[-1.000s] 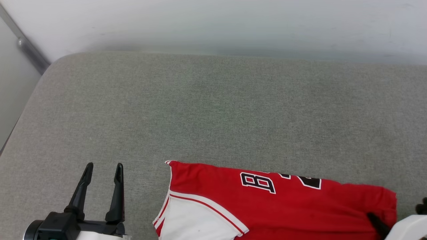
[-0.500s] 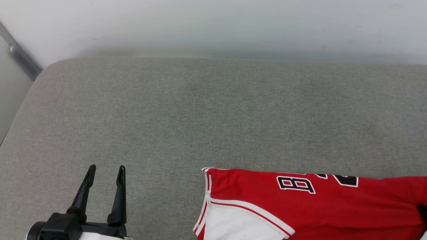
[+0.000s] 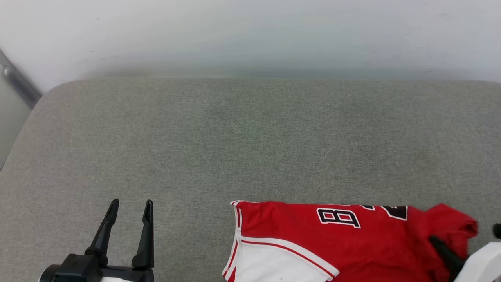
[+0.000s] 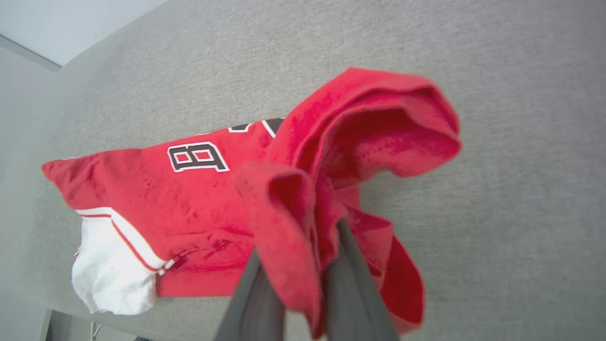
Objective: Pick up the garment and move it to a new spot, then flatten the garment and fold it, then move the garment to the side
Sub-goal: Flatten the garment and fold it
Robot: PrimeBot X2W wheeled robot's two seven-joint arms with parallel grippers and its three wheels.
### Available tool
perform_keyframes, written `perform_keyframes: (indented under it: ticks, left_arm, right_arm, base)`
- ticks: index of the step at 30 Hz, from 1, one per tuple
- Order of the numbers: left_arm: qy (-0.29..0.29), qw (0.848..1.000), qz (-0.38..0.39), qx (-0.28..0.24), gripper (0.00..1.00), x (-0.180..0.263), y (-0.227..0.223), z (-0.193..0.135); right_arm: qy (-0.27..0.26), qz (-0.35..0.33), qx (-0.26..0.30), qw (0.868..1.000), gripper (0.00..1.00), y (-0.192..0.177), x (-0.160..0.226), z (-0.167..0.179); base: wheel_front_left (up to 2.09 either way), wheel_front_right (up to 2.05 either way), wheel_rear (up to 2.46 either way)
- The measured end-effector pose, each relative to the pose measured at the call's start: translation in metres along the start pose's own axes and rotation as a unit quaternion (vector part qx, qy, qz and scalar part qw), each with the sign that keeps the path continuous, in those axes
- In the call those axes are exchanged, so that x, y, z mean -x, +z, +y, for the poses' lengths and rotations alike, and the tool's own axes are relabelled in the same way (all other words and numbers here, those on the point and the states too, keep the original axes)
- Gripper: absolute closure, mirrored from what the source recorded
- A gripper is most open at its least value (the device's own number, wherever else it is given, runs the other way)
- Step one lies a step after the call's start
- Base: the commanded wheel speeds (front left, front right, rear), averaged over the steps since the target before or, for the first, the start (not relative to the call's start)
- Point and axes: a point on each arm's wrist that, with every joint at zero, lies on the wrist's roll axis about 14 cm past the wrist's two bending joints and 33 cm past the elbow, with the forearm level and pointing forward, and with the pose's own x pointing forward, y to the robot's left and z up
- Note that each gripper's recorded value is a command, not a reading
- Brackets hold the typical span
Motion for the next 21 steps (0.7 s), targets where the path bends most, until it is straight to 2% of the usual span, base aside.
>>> perform_keyframes:
  ticks: [1,2,4,5,6,12,16,21]
  left_arm:
    - [0.000,1.000,-0.001,0.000,0.00,0.000,0.000,0.000]
    - [0.001,1.000,-0.001,0.001,0.00,0.001,0.001,0.000]
    - [0.005,1.000,0.000,0.001,0.00,0.002,0.000,0.002]
    - [0.010,1.000,0.001,0.003,0.00,0.004,0.000,0.005]
    - [0.011,1.000,0.001,0.003,0.00,0.005,0.000,0.006]
    - [0.021,1.000,0.003,-0.001,0.00,0.008,0.000,0.012]
    - [0.038,0.999,0.000,-0.005,0.00,0.013,0.003,0.022]
    - [0.049,0.999,0.000,-0.010,0.00,0.020,0.005,0.030]
  right_arm:
    - [0.013,0.006,0.001,1.000,1.00,-0.003,0.001,0.009]
    - [0.050,0.017,0.001,0.999,1.00,-0.010,0.003,0.039]
    - [0.074,0.023,0.001,0.997,1.00,-0.013,0.003,0.057]
    - [0.119,0.041,-0.003,0.992,1.00,-0.022,0.001,0.088]
    - [0.132,0.046,-0.006,0.990,1.00,-0.024,0.000,0.097]
    - [0.191,0.063,-0.012,0.980,1.00,-0.030,-0.008,0.136]
    - [0.237,0.066,-0.046,0.968,1.00,-0.037,-0.014,0.160]
    - [0.264,0.075,-0.061,0.960,1.00,-0.050,-0.026,0.182]
  base:
    - [0.00,0.00,0.00]
    - [0.00,0.00,0.00]
    - [0.00,0.00,0.00]
    - [0.00,0.00,0.00]
    - [0.00,0.00,0.00]
    - [0.00,0.00,0.00]
    - [0.00,0.00,0.00]
    - [0.00,0.00,0.00]
